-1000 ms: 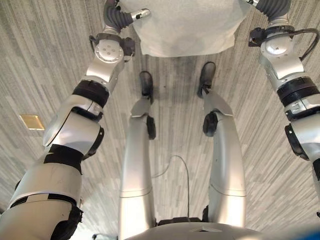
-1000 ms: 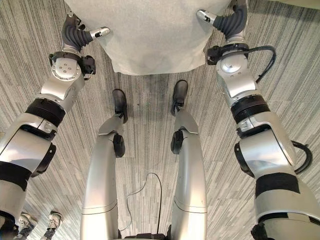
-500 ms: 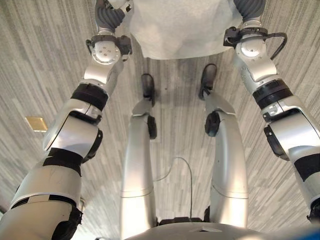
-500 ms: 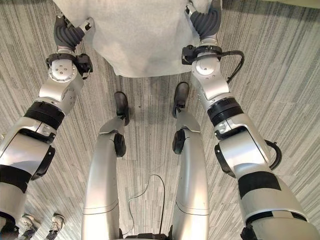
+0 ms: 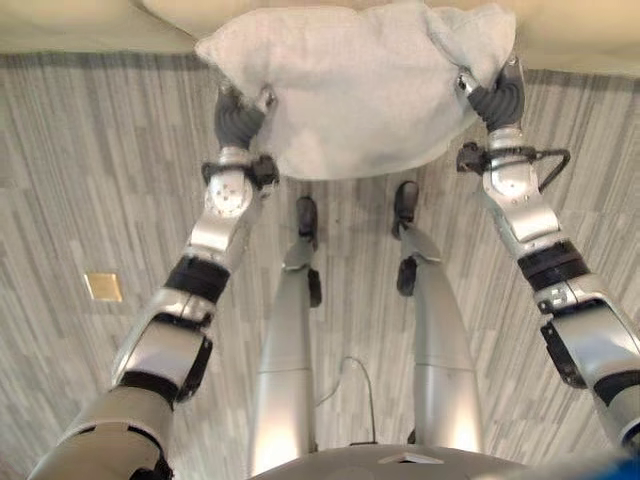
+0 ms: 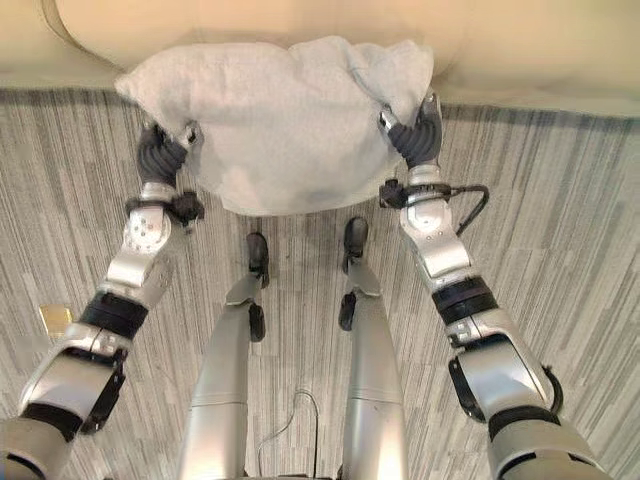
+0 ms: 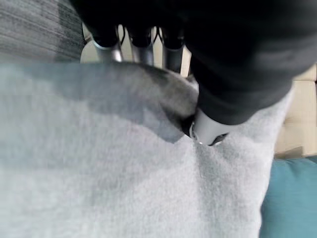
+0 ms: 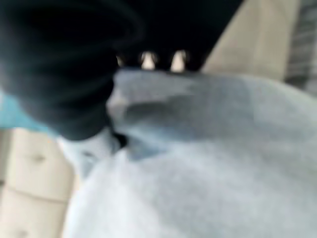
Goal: Pick up all the scattered cushions and arrange them neatly on the sofa.
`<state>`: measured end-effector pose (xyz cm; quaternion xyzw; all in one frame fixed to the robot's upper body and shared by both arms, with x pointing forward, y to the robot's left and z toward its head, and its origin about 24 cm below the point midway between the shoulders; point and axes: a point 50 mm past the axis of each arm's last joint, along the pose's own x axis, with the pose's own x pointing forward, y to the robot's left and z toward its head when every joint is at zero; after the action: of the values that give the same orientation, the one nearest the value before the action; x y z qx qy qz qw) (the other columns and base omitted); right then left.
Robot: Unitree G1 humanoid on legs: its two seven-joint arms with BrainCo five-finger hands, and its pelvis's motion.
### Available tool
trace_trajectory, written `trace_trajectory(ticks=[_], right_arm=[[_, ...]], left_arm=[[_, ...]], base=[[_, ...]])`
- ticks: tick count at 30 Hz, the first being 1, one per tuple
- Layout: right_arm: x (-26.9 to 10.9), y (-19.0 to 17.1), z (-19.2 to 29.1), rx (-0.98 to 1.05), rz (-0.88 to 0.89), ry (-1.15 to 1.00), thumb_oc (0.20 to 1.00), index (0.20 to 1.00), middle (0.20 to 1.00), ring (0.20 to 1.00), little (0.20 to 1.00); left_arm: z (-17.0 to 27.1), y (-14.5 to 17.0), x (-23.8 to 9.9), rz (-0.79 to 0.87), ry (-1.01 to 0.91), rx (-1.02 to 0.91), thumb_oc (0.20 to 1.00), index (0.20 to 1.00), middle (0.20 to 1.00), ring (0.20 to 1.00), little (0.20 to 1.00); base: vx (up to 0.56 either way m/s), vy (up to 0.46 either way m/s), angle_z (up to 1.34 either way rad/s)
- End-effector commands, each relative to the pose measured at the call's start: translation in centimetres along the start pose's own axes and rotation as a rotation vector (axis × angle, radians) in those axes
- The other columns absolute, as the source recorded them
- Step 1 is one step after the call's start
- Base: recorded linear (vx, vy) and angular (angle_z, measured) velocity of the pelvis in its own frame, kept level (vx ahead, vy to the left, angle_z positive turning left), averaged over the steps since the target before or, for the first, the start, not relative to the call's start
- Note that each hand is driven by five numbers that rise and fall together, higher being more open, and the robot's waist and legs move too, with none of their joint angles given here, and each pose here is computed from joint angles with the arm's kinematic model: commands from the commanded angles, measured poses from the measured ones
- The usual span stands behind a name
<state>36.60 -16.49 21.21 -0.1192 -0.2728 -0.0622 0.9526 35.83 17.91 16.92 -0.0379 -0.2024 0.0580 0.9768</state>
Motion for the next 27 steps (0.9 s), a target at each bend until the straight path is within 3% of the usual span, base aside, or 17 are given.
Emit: trace_trajectory(ticks=[1, 10, 17, 27], right_arm=[[-0.7, 1.8, 2.6, 0.058, 0.069, -0.171, 0.200, 0.200, 0.200, 0.200, 0.200], [-7.3, 1.0, -3.2, -0.003, 0.104, 0.043, 0.200, 0.200, 0.200, 0.200, 0.200], [-11.5, -1.2, -6.3, -0.091, 0.150, 0.198, 0.200, 0.200, 0.200, 0.200, 0.200], [-14.6, -3.7, -8.3, -0.110, 0.107, 0.342, 0.200, 0.200, 0.200, 0.200, 0.200]], left_arm=[[2.1, -1.5, 0.2, -0.064, -0.141, -0.058, 0.200, 0.200, 0.200, 0.200, 0.200], [-4.4, 1.3, -7.0, -0.059, 0.092, 0.007, 0.200, 0.200, 0.200, 0.200, 0.200], [-6.4, 5.3, -11.7, -0.003, 0.222, 0.105, 0.200, 0.200, 0.200, 0.200, 0.200], [-8.2, 6.5, -15.1, 0.030, 0.349, 0.059, 0.200, 0.200, 0.200, 0.200, 0.200]], base=[[-0.06, 0.000, 0.12], [0.06, -0.026, 0.07], [0.13, -0.054, 0.14], [0.08, 0.051, 0.63]])
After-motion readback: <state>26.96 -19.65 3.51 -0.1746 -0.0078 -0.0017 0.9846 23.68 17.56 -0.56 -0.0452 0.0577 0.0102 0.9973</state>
